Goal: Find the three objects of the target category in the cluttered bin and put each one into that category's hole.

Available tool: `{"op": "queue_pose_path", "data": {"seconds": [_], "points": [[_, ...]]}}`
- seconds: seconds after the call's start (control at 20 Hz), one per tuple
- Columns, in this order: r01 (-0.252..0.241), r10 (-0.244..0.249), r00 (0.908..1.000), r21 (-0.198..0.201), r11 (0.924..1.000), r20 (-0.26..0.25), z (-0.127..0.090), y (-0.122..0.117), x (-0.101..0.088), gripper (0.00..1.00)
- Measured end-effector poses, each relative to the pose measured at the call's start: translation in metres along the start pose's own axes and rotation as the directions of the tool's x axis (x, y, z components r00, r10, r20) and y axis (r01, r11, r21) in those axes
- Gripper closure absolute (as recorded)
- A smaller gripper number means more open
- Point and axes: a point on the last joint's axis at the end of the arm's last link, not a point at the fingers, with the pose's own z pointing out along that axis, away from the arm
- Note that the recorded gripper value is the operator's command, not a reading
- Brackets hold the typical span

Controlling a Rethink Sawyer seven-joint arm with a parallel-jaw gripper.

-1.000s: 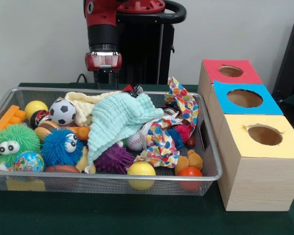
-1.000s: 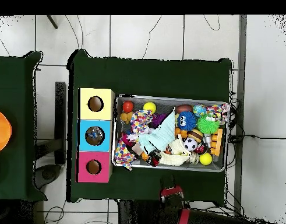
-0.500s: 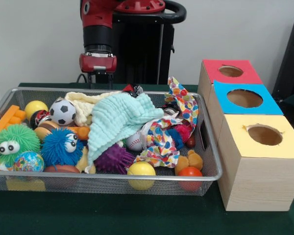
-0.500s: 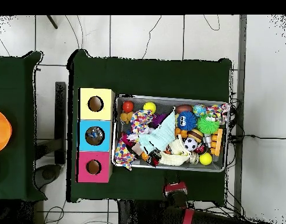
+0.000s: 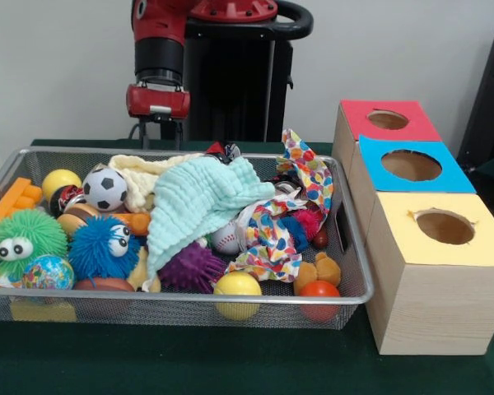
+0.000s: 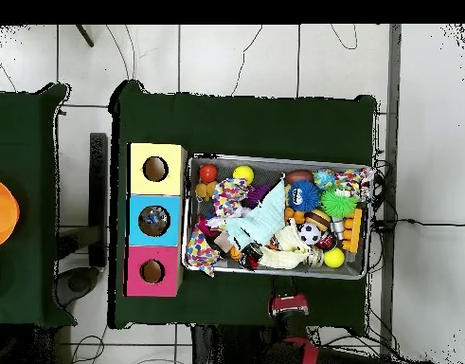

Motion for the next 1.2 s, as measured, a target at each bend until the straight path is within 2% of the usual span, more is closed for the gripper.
{"op": "queue_pose_path", "data": {"seconds": [0.3, 0.45, 0.75, 0.95, 1.1, 1.2], "points": [[0.007, -0.006, 0.9993, -0.007, 1.0, 0.037, -0.011, -0.001, -0.001, 0.0], [0.008, -0.009, 0.9974, 0.014, 0.9999, 0.071, -0.008, -0.006, -0.009, 0.0], [0.004, -0.005, 0.998, 0.018, 0.9998, 0.062, -0.008, -0.008, -0.011, 0.0], [0.0, -0.001, 0.9997, 0.023, 0.9997, 0.024, -0.009, -0.013, -0.013, 0.0], [-0.017, 0.017, 0.9982, 0.013, 0.9998, -0.057, -0.009, -0.02, -0.022, 0.0], [-0.03, 0.03, 0.9957, 0.004, 0.9996, -0.087, -0.009, -0.023, -0.027, 0.0]]}}
